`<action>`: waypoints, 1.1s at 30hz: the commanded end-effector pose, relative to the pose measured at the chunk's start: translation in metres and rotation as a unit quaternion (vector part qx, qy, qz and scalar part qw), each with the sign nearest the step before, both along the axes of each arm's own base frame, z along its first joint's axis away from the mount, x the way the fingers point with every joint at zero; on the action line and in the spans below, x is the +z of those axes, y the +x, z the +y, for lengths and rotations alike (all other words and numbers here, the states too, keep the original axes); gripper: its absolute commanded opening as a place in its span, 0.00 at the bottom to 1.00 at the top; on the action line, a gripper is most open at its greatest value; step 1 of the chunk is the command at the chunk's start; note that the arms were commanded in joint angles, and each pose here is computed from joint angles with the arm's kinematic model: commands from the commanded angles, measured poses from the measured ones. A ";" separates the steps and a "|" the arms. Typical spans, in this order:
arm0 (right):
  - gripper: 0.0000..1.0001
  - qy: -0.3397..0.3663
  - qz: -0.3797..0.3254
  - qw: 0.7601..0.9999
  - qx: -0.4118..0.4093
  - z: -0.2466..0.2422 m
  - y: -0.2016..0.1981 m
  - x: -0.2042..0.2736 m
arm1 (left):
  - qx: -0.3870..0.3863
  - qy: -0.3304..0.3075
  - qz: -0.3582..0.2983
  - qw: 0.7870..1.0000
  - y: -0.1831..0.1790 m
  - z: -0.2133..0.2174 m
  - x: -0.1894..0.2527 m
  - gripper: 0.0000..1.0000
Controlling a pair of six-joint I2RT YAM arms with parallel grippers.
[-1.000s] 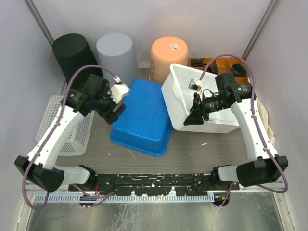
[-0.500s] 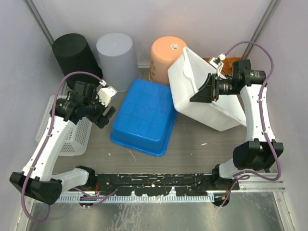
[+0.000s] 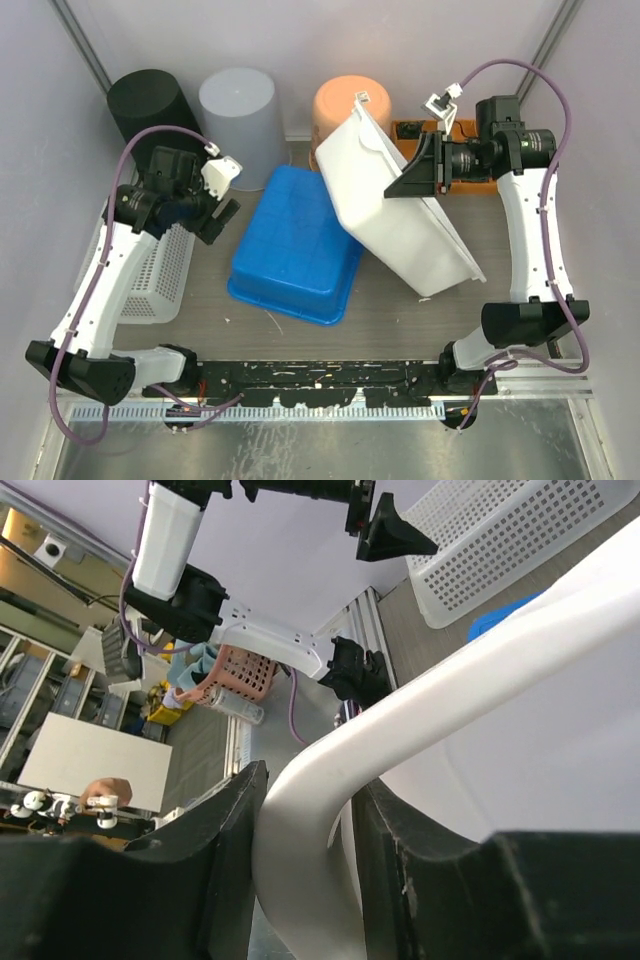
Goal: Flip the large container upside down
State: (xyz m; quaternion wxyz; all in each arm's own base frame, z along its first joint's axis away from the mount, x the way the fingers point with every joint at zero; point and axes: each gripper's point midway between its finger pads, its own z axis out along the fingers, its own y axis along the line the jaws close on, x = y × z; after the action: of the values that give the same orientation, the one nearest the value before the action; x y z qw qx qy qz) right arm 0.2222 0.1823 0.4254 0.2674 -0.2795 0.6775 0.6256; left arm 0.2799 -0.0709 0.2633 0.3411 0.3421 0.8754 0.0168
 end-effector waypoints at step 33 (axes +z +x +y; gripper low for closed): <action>0.01 0.035 0.019 0.866 -0.498 -0.360 0.063 -0.155 | -0.095 0.050 0.008 0.994 0.044 -0.075 0.004 0.84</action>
State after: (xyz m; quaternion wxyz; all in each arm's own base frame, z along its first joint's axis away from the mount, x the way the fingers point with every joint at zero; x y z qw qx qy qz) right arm 0.2854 -0.1514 0.3718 0.5889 0.0819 0.6963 0.4021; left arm 0.3192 -0.1359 0.2589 0.3049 0.4260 0.8517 0.0152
